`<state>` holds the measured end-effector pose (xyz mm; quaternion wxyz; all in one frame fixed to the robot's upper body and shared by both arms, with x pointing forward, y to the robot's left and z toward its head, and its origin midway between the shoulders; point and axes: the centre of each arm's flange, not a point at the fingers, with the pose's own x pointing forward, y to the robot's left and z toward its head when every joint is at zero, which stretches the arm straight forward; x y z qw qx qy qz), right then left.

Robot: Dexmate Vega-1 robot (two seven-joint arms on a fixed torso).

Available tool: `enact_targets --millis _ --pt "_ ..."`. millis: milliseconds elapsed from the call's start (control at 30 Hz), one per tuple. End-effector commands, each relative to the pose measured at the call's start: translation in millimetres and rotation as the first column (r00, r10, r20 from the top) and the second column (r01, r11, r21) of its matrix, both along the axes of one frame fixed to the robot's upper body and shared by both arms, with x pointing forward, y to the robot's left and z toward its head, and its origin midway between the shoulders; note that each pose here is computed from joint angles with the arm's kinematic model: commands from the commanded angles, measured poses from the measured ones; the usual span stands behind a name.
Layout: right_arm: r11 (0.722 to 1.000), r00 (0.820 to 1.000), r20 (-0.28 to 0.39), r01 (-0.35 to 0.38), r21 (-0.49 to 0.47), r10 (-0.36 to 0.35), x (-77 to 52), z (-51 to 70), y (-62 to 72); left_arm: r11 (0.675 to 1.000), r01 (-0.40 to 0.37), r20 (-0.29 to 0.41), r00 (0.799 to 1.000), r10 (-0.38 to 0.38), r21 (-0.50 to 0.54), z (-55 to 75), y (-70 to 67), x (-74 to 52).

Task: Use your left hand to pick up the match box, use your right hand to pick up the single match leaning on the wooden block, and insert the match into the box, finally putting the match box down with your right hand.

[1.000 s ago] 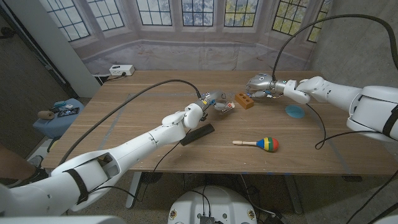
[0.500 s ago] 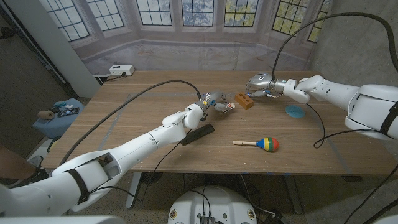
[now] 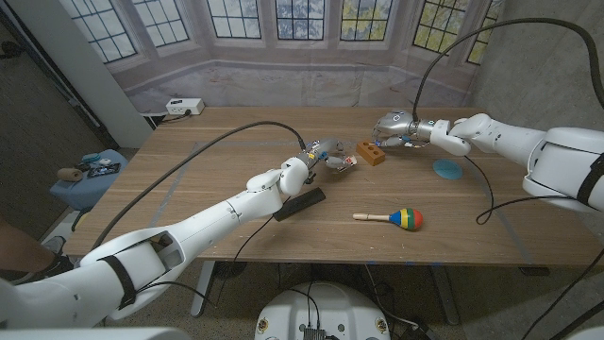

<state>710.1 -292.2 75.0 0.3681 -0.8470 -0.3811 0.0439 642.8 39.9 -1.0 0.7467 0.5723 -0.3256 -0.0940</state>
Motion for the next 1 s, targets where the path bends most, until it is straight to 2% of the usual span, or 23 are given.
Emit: enact_targets --millis 33,400,1000 --pt "1.000 1.000 0.005 0.012 0.005 -0.012 5.7 2.2 6.3 1.000 0.003 -0.008 1.000 -0.003 0.001 -1.4 0.1 0.8" --pt "1.000 1.000 0.010 0.001 0.009 -0.001 5.2 2.7 9.4 1.000 0.004 -0.008 1.000 -0.004 0.002 -1.4 1.7 1.0" --pt "1.000 0.999 0.029 -0.020 0.014 0.019 -9.2 3.6 5.8 1.000 0.010 0.003 1.000 -0.010 0.004 -2.8 1.3 -3.9"
